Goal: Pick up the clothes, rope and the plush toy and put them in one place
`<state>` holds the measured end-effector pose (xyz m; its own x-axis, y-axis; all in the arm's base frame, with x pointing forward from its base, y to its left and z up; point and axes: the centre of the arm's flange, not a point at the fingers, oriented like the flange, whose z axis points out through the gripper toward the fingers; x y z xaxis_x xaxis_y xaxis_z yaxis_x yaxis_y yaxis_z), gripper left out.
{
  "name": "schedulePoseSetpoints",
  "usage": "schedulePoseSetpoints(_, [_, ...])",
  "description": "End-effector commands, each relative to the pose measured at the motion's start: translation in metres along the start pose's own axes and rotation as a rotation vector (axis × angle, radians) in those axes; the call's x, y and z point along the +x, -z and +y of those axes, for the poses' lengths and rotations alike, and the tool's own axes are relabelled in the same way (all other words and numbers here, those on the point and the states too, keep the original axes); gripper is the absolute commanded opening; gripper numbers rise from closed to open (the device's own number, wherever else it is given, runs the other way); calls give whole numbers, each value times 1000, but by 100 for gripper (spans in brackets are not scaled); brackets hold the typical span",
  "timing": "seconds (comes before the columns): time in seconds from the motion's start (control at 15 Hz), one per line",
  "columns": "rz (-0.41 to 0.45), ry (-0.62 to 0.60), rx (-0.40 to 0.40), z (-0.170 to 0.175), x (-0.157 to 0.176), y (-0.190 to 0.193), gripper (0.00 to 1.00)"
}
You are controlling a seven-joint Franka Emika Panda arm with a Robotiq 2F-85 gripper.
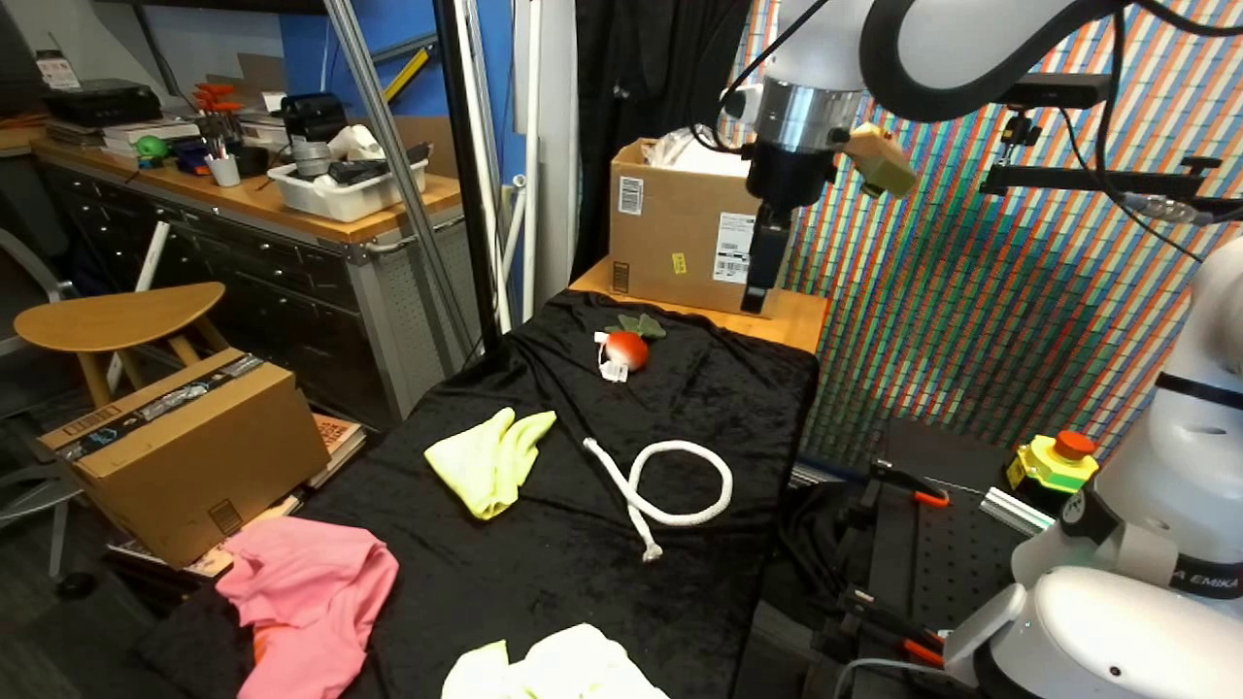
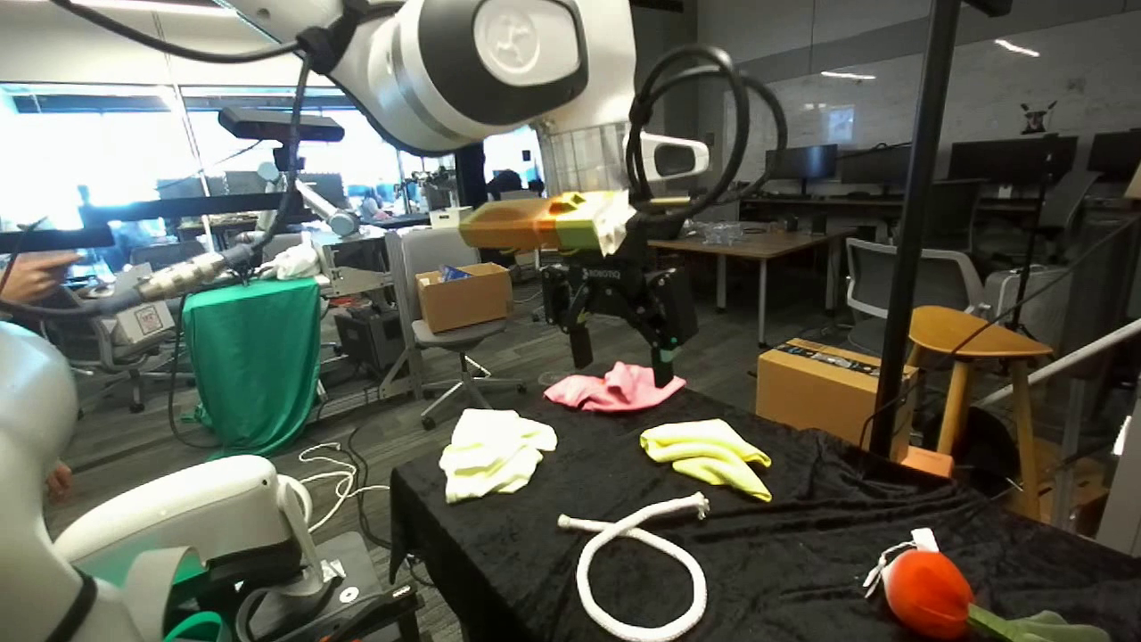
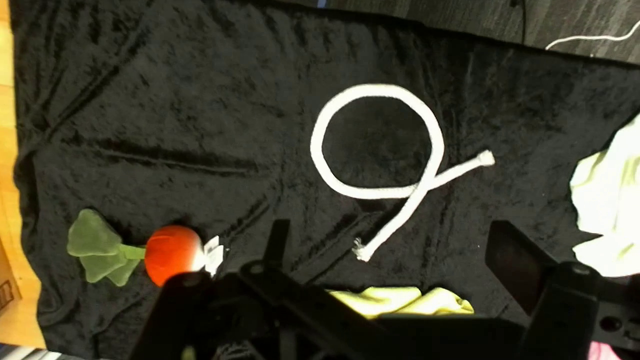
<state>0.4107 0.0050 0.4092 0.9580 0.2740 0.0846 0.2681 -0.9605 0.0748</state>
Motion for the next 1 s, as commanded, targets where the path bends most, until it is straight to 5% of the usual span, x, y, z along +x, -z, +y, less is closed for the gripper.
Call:
schedulePoseSetpoints(0.0, [30,-66,70,-21,52,-49,100])
schedulePoseSetpoints(0.47, [-52,-217,160,-47,88,-138,100])
schedulePoseSetpoints(0.93, [-62,-250,163,-78,111,-197,100])
